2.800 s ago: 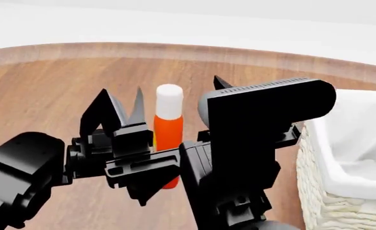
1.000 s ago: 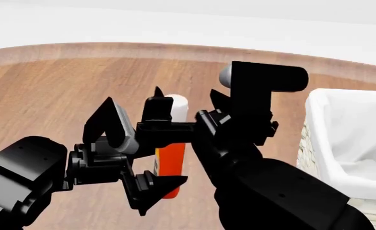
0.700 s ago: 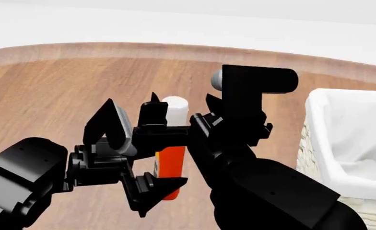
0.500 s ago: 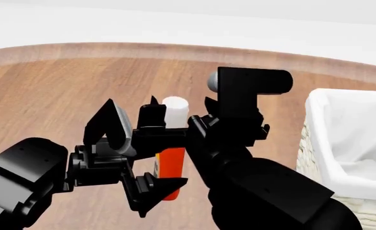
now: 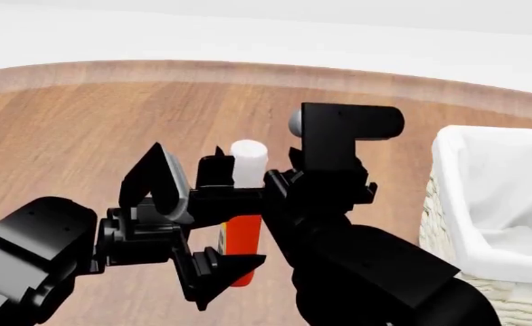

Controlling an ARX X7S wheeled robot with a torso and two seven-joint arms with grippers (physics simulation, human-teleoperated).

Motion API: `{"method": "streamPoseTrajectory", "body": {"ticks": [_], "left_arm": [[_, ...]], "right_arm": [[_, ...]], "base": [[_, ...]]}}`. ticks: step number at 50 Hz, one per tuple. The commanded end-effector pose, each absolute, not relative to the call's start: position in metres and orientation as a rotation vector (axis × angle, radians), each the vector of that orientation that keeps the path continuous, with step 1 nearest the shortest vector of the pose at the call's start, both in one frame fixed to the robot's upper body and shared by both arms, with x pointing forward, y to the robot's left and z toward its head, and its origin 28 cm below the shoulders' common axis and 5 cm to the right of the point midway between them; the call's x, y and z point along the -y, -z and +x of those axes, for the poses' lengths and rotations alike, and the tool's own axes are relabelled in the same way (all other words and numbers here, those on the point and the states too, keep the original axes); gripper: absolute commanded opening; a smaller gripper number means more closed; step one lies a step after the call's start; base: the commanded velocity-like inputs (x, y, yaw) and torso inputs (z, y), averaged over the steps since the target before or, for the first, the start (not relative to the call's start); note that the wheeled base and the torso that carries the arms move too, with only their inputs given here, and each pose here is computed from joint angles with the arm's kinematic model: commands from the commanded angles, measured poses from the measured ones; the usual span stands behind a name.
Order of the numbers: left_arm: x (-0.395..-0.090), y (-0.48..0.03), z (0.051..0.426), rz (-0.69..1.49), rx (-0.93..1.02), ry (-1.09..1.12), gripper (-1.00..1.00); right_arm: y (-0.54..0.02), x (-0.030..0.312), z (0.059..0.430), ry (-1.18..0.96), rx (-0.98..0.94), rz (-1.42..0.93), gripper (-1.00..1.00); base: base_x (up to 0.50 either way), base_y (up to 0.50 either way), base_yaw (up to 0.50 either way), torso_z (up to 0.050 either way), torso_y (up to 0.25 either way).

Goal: Pick up the ketchup, and put it in the basket.

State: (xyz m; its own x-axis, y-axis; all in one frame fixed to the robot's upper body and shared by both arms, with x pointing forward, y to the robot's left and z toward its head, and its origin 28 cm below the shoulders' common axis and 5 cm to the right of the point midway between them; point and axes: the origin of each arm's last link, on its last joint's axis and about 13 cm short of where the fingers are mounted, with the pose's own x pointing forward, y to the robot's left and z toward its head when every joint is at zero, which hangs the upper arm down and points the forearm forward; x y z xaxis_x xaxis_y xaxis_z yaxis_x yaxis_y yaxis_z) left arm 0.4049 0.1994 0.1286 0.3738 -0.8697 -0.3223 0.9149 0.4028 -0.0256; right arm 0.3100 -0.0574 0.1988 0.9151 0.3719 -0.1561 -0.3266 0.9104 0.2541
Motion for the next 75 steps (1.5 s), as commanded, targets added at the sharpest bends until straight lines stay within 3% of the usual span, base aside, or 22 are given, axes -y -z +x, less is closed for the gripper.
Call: {"method": "streamPoseTrajectory", "body": {"ticks": [1, 27, 28, 54, 55, 75], "left_arm": [[-0.198, -0.131, 0.405, 0.144, -0.292, 1.149, -1.00], [-0.195, -0.133, 0.406, 0.157, -0.290, 1.159, -1.00], [-0.195, -0.133, 0.406, 0.156, -0.291, 1.158, -1.00], [-0.196, -0.127, 0.406, 0.174, -0.299, 1.146, -1.00], [-0.196, -0.126, 0.407, 0.178, -0.290, 1.130, 1.00], [-0.196, -0.123, 0.405, 0.192, -0.282, 1.134, 1.00]], "right_arm": [[-0.194, 0.058, 0.314, -0.352, -0.219, 0.227, 1.00], [-0.186, 0.057, 0.318, -0.349, -0.241, 0.207, 1.00], [-0.186, 0.057, 0.318, -0.347, -0.239, 0.207, -1.00], [-0.187, 0.057, 0.319, -0.347, -0.214, 0.208, -1.00], [-0.187, 0.057, 0.319, -0.344, -0.214, 0.207, -1.00], [-0.186, 0.060, 0.328, -0.320, -0.205, 0.205, -1.00]], "base": [[0.00, 0.00, 0.00, 0.000, 0.000], [0.00, 0.00, 0.00, 0.000, 0.000], [0.00, 0.00, 0.00, 0.000, 0.000], [0.00, 0.00, 0.00, 0.000, 0.000], [0.00, 0.00, 0.00, 0.000, 0.000], [0.00, 0.00, 0.00, 0.000, 0.000]]}}
